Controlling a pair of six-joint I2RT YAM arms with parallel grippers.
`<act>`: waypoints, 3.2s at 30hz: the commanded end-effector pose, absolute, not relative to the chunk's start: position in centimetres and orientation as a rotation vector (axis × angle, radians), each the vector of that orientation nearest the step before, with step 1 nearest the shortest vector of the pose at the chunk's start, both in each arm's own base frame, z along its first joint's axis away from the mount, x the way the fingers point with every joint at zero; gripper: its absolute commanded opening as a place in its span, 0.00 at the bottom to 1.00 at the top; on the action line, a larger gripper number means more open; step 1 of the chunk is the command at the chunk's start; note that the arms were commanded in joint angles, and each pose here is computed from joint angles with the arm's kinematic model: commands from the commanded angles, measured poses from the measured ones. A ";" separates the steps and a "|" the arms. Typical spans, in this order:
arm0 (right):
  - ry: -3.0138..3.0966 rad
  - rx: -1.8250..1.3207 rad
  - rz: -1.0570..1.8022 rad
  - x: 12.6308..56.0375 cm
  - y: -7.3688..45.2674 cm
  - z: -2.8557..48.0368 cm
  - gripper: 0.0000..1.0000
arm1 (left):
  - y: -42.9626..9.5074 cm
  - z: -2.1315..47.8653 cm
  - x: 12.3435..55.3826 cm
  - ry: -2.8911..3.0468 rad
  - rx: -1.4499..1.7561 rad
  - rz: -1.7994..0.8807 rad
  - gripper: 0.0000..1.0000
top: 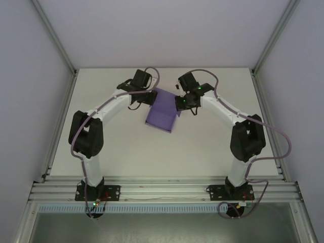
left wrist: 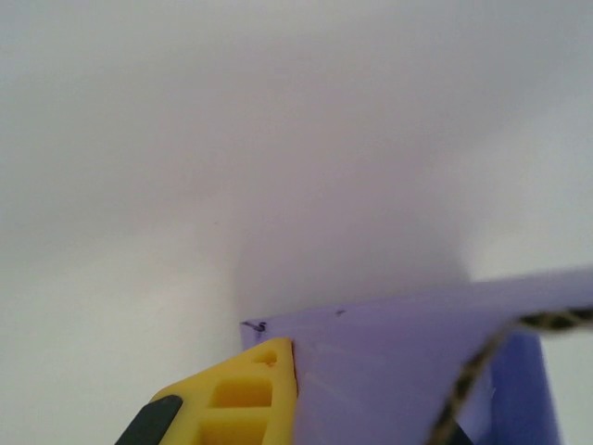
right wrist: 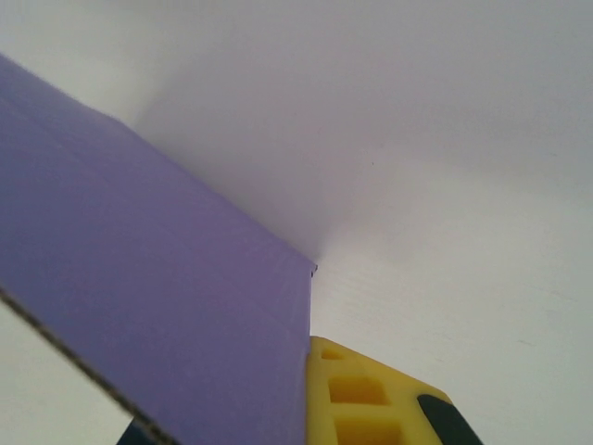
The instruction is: Assemble paper box
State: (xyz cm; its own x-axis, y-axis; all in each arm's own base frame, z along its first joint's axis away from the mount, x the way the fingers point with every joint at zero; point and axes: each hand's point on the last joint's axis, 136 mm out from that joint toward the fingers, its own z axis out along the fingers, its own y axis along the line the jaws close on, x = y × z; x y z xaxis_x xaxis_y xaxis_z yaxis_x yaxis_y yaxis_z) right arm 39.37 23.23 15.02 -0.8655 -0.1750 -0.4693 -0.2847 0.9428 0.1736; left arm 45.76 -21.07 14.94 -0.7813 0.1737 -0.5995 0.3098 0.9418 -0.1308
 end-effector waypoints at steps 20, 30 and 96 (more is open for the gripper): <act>2.521 0.036 0.511 42.2 28.5 15.8 0.00 | -28.2 13.0 43.0 2.370 -0.131 -0.570 0.00; 2.533 0.018 0.448 39.5 28.4 13.9 0.00 | -28.6 11.8 39.3 2.302 -0.085 -0.651 0.00; 2.451 -0.366 0.098 27.7 21.7 1.3 0.00 | -21.1 16.0 36.6 2.401 -0.132 -0.614 1.00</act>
